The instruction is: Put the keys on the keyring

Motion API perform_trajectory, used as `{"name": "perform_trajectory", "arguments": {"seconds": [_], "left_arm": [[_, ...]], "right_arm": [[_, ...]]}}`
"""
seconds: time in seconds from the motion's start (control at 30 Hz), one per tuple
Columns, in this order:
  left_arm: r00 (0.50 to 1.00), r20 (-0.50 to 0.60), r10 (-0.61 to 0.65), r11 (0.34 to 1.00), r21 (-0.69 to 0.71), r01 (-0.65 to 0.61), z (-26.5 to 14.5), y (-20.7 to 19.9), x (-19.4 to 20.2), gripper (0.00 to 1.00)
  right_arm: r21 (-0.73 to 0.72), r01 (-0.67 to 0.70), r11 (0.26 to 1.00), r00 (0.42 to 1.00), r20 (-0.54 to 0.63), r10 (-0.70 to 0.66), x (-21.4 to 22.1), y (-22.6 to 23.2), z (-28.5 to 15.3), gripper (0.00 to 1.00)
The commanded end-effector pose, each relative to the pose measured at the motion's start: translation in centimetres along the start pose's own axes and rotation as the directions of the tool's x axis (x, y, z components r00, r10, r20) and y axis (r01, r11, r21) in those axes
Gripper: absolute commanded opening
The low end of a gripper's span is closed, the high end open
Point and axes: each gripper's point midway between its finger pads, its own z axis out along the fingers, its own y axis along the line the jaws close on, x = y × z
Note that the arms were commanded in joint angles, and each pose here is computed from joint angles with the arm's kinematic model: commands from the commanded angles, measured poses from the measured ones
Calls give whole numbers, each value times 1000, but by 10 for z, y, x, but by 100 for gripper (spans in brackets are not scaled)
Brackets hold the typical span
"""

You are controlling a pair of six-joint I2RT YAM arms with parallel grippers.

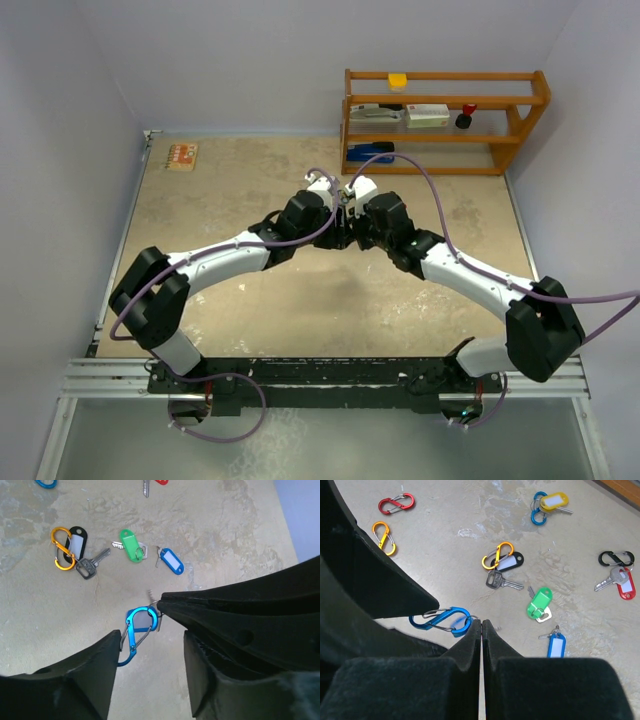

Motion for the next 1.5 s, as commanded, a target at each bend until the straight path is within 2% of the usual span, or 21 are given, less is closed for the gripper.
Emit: {"name": "perform_trajectory", "arguments": {"seconds": [0.0, 0.17, 0.57, 0.7, 0.83, 1.03, 1.2, 1.47], "left_arm": [[997, 79, 0, 1000, -7, 0, -15, -6, -22, 54], [989, 146, -23, 999, -40, 29, -23, -1, -35, 59], [975, 211, -70, 994, -72, 87, -27, 10, -42, 59], [969, 237, -71, 986, -132, 104, -32, 22, -45, 59], [960, 267, -84, 968, -208, 142, -38, 40, -48, 64], [953, 281, -111, 950, -252, 185, -41, 59, -44, 67], [953, 282, -113, 945, -265, 190, -42, 65, -41, 68], [956, 274, -106, 944, -274, 183, -40, 68, -38, 68]], "right_arm": [[79, -4, 997, 999, 55, -1, -15, -17, -7, 0], [81, 3, 997, 999, 43, -7, -12, -17, -7, 0], [96, -1, 995, 999, 47, -4, -14, -20, -9, 0], [118, -3, 993, 999, 38, -2, -12, -24, -8, 0], [163, -12, 987, 1000, 18, 9, -6, -31, -7, 0], [286, -98, 953, 994, -10, 105, -9, -65, -3, 0], [353, -176, 919, 980, -27, 198, 6, -100, 5, 0], [458, -226, 860, 955, -70, 288, 34, -139, 13, 0]]}}
